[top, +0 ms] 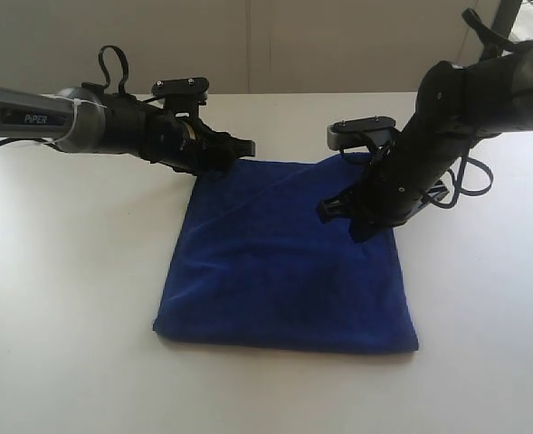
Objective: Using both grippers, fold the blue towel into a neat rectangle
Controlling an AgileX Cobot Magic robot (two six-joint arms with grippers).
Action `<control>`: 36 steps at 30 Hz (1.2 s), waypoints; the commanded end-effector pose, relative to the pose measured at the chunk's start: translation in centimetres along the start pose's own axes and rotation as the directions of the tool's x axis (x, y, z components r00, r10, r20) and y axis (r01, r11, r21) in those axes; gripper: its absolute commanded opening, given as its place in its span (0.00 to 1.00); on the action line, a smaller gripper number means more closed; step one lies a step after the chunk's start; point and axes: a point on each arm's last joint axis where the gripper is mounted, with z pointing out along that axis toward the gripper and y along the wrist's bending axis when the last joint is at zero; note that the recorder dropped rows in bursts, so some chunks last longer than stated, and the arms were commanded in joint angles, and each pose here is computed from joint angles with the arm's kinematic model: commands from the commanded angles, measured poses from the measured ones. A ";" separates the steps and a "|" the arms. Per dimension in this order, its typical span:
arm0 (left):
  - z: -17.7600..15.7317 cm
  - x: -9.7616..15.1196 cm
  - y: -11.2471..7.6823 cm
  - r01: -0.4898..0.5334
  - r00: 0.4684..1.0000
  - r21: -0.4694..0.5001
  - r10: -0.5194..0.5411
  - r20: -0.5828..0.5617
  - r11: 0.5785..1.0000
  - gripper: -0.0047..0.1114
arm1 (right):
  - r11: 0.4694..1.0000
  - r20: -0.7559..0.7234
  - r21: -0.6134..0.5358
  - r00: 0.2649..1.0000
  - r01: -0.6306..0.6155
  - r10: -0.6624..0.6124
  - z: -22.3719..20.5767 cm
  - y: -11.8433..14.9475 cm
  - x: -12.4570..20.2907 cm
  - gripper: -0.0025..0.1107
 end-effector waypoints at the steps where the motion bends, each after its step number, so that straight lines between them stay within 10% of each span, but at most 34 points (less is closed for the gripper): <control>1: -0.1 -0.2 -0.1 0.014 1.000 0.002 -0.014 0.002 1.000 0.48 | 1.000 0.006 0.001 1.000 0.001 -0.001 -0.5 0.1 0.0 0.02; 8: 0.2 0.0 0.1 0.018 1.000 -0.002 -0.018 -0.004 1.000 0.21 | 1.000 0.006 0.001 1.000 0.001 -0.001 -0.5 0.1 0.0 0.02; 14: -1.8 -1.8 -0.5 0.014 0.999 0.011 -0.014 0.035 1.000 0.23 | 1.000 0.006 0.001 1.000 0.001 -0.001 -0.5 0.1 0.0 0.02; 19: -1.6 -1.3 -0.3 0.010 1.000 -0.006 -0.010 -0.003 1.000 0.49 | 1.000 0.004 0.001 1.000 0.001 -0.001 -0.5 0.1 0.0 0.02; 36: -0.2 0.1 0.1 0.011 0.999 -0.015 -0.012 -0.032 1.000 0.48 | 1.000 0.000 -0.001 1.000 0.001 -0.001 -0.5 0.1 0.1 0.02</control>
